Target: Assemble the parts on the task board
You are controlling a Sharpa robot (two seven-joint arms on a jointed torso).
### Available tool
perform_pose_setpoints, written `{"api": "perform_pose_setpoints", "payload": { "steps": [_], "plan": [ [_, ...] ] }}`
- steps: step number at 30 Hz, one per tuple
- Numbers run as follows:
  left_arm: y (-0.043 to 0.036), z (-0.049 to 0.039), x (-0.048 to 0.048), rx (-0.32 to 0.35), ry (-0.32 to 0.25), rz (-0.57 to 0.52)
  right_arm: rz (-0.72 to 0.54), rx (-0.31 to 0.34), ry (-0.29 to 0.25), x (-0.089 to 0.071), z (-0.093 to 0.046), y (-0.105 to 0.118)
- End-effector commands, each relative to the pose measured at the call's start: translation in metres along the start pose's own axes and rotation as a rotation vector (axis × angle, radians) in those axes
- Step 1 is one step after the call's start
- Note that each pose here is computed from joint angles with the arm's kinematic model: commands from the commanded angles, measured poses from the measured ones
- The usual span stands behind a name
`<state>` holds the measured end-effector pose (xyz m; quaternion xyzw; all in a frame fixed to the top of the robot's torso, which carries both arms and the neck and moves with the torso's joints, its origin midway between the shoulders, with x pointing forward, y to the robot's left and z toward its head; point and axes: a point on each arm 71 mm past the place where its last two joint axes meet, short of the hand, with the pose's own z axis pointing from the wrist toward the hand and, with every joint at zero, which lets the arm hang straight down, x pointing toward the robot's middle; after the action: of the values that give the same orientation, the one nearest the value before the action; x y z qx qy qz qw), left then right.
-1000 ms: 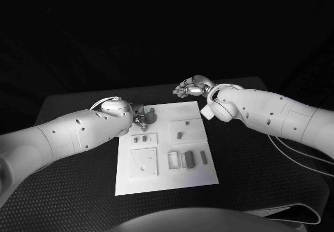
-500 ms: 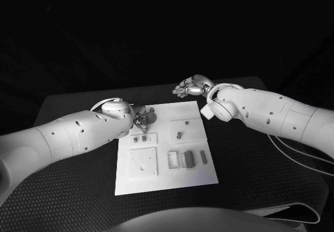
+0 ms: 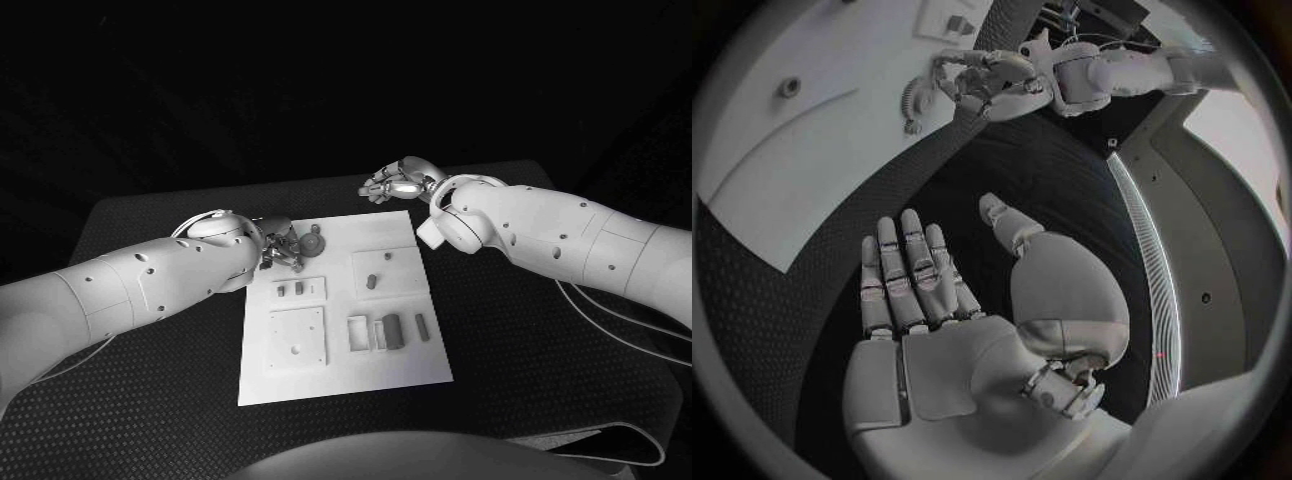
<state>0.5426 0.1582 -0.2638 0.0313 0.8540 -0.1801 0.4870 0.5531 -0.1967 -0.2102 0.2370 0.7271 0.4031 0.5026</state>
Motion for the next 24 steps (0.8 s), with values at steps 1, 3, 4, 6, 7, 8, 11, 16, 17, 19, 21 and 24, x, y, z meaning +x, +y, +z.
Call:
{"api": "perform_pose_setpoints", "payload": {
  "steps": [1,3,4,6,7,8,11,16,17,19,21,24],
  "plan": [
    [0.0090,-0.0033,-0.0124,0.081,-0.114,-0.203,-0.001,-0.007,0.010,0.000,0.000,0.000],
    [0.0151,-0.0057,-0.0163,0.103,-0.150,-0.247,-0.001,-0.007,0.009,0.000,-0.001,0.000],
    [0.0184,-0.0068,-0.0177,0.111,-0.159,-0.269,-0.001,-0.007,0.009,0.000,-0.001,0.000],
    [0.0245,-0.0090,-0.0191,0.112,-0.167,-0.305,-0.001,-0.007,0.008,0.000,-0.001,0.000],
    [0.0264,-0.0097,-0.0191,0.114,-0.162,-0.316,-0.001,-0.006,0.009,0.000,-0.001,0.000],
    [0.0288,-0.0108,-0.0190,0.119,-0.155,-0.327,-0.001,-0.006,0.008,-0.001,-0.001,-0.001],
    [0.0344,-0.0140,-0.0199,0.142,-0.155,-0.345,-0.001,-0.005,0.007,-0.001,-0.001,-0.001],
    [0.0453,-0.0167,-0.0171,0.179,-0.194,-0.406,-0.001,-0.006,0.007,-0.001,-0.001,-0.001],
    [0.0459,-0.0167,-0.0164,0.181,-0.197,-0.406,-0.001,-0.006,0.007,-0.001,-0.001,-0.001],
    [0.0487,-0.0161,-0.0114,0.193,-0.215,-0.409,-0.001,-0.006,0.008,-0.001,-0.001,-0.001],
    [0.0496,-0.0155,-0.0082,0.197,-0.223,-0.409,-0.001,-0.006,0.008,-0.001,-0.001,-0.001],
    [0.0529,-0.0135,0.0002,0.203,-0.238,-0.397,-0.001,-0.006,0.008,-0.001,-0.001,0.000]
  ]
}}
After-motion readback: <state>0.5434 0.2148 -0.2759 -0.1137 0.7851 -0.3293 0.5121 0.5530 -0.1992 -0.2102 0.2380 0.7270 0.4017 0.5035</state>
